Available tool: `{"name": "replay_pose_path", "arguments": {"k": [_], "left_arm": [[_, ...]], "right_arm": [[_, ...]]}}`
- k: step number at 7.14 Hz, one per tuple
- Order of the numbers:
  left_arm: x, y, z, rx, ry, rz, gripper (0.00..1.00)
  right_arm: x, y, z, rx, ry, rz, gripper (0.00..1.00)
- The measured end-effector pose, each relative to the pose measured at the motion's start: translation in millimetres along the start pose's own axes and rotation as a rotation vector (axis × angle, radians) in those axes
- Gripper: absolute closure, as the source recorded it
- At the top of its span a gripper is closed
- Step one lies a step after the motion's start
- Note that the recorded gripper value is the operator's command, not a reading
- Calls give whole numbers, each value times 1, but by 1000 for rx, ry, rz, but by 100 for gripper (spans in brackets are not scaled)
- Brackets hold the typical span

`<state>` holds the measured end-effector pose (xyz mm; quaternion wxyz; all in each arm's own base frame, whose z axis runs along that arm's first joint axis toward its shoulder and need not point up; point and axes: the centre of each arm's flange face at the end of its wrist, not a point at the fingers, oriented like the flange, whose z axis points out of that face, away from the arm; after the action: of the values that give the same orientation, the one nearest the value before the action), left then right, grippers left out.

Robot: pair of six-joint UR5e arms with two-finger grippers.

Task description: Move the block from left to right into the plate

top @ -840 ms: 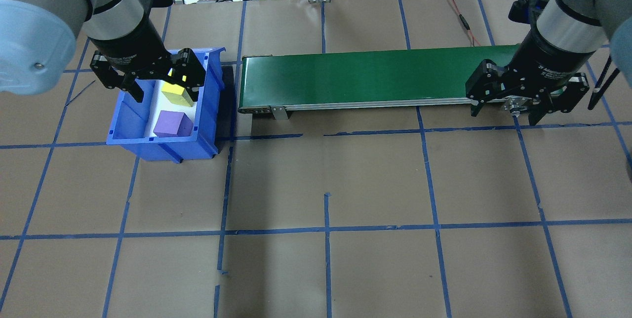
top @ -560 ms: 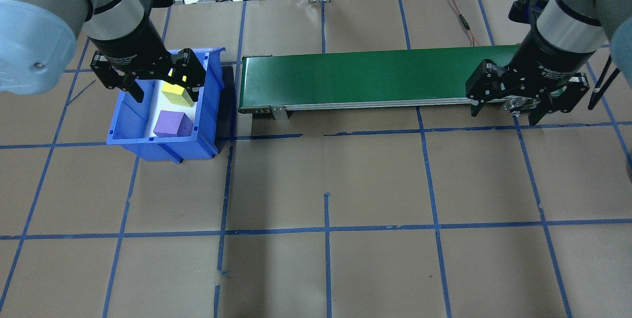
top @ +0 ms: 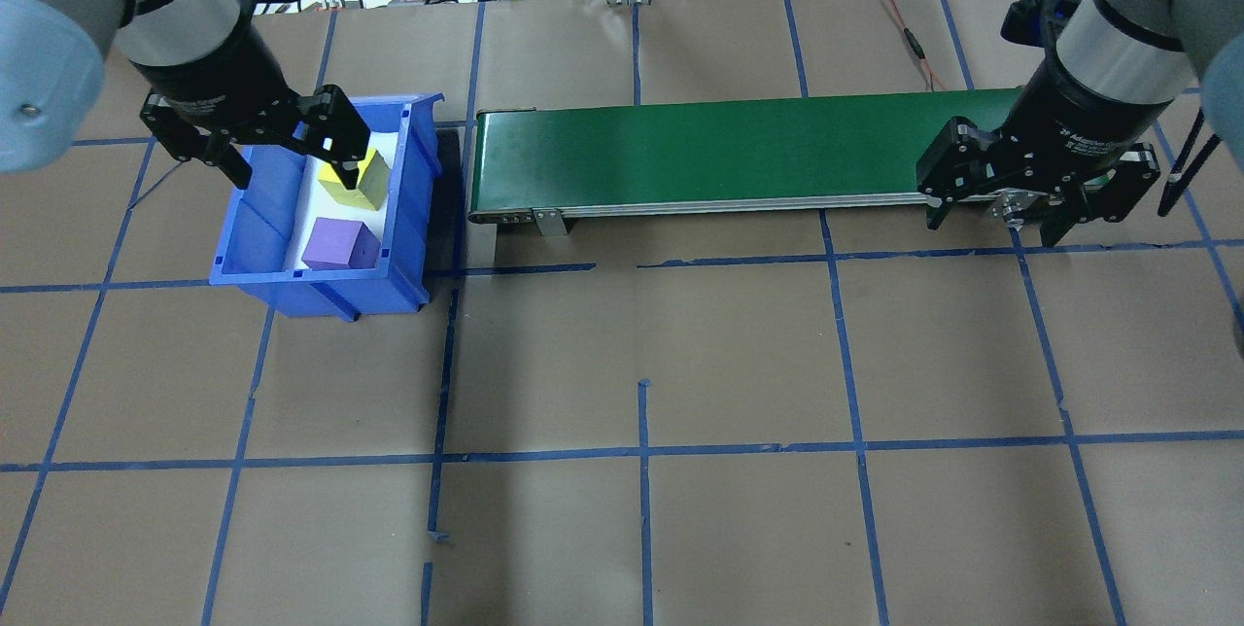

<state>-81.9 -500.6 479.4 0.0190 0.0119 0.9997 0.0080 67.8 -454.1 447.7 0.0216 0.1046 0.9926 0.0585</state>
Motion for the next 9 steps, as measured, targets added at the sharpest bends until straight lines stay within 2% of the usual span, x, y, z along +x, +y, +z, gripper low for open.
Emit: {"name": "replay_pose_path", "arguments": {"k": [2,4,7,9], "left_arm": [[-67,-5,-1,3,7,-14,0],[-98,-12,6,16,3,-17,0],[-119,-61,59,35,-13,55,0],[-126,-88,103,14,-3,72,0]], "right_arm": [[0,0,0,0,0,0,0],[0,0,0,0,0,0,0],[0,0,0,0,0,0,0],[0,0,0,0,0,0,0]]}}
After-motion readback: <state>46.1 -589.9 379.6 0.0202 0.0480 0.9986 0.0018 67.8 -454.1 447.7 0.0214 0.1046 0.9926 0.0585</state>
